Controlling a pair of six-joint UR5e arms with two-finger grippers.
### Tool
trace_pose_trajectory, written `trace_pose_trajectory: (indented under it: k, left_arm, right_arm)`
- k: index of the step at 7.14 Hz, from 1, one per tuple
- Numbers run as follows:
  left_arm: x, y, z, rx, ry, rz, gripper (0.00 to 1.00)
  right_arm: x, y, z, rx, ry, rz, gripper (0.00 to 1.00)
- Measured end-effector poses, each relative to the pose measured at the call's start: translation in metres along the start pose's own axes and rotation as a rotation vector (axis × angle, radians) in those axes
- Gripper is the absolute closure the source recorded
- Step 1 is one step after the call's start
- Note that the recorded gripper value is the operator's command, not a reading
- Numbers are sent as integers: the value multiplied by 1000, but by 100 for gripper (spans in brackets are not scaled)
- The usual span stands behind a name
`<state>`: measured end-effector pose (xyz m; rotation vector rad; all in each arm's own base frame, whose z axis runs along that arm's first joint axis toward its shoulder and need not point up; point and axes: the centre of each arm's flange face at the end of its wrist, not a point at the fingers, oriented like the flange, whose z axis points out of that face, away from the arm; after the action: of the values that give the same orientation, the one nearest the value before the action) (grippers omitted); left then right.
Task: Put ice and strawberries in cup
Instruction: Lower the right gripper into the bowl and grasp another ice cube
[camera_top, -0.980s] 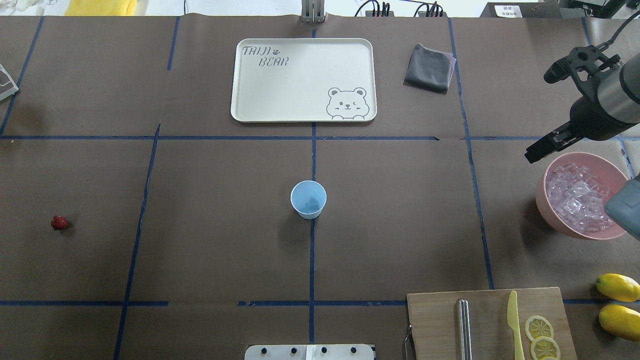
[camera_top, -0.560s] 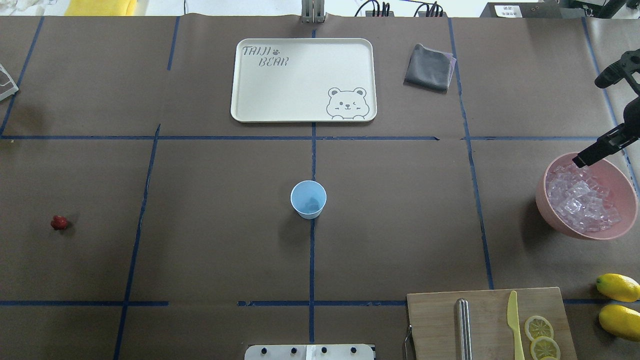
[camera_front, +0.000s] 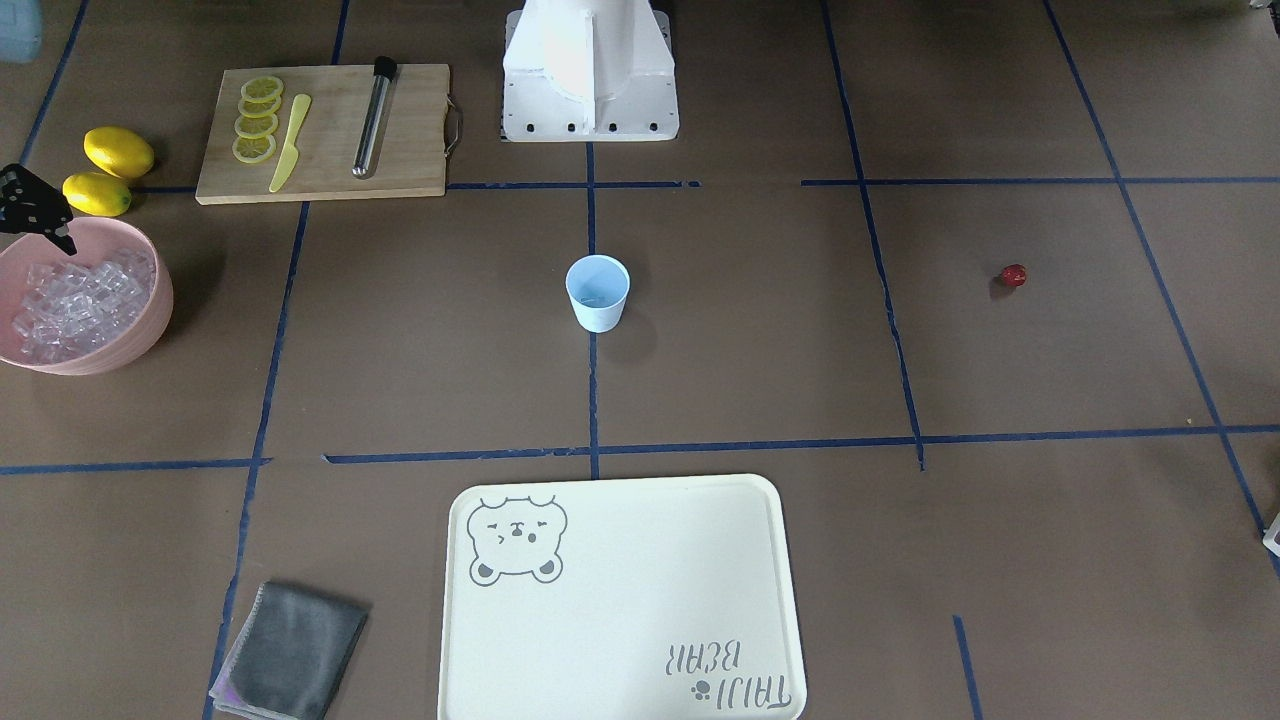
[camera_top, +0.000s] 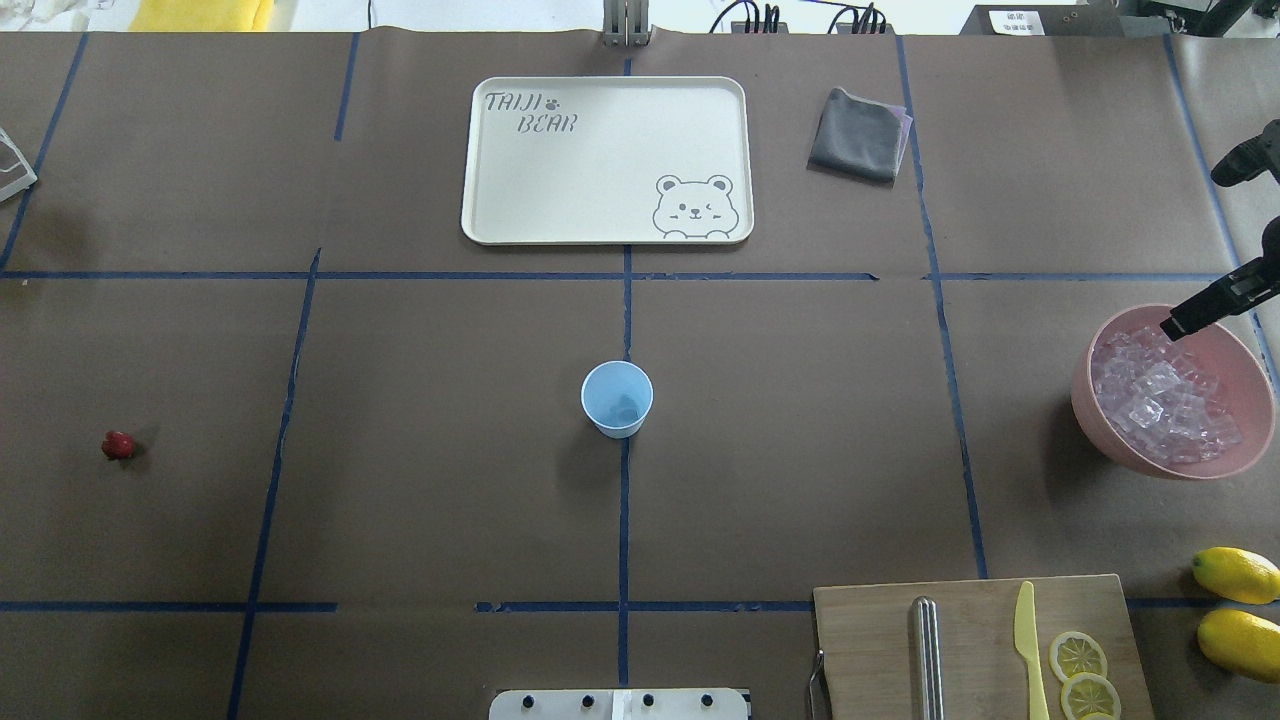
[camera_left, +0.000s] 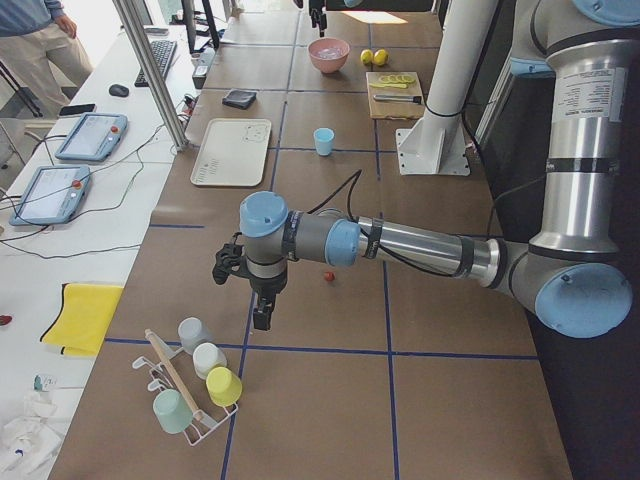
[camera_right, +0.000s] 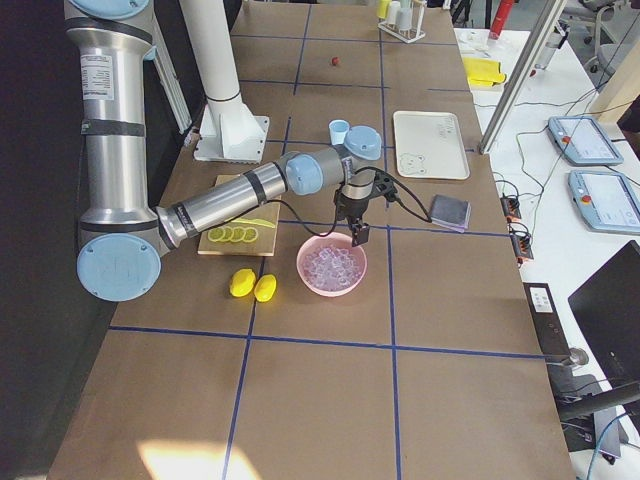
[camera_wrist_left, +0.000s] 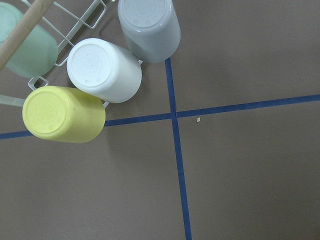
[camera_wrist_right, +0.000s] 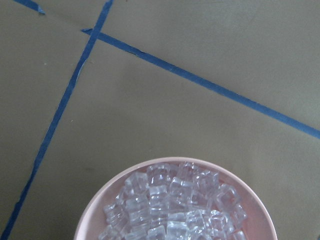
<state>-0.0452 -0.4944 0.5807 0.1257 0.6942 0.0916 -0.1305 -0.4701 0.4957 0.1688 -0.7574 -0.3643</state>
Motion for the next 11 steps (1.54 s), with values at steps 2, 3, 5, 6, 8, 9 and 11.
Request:
trace_pose_trajectory:
  k: [2, 3, 5, 6, 8, 9, 11]
  left_arm:
    - [0, 0, 0, 0, 0, 0, 0]
    - [0, 0, 0, 0, 0, 0, 0]
    - [1, 0, 0, 1, 4, 1, 0]
    - [2, 0, -1, 1, 11, 1, 0]
    - [3, 0, -1, 1, 22, 1, 0]
    - [3, 0, -1, 1, 23, 1, 0]
    - [3, 1, 0, 0, 24, 1, 0]
  right_arm:
    - [12, 3, 33, 80, -28, 62, 7]
    - [6, 5, 43, 84, -40, 76, 8]
    - [-2, 18, 57, 60, -41, 75, 11]
    - [-3, 29, 63, 44, -30, 74, 12]
    - [-3, 44, 72, 21, -11, 71, 15]
    - [-3, 48, 75, 13, -8, 70, 16]
    - [-2, 52, 78, 4, -5, 69, 55]
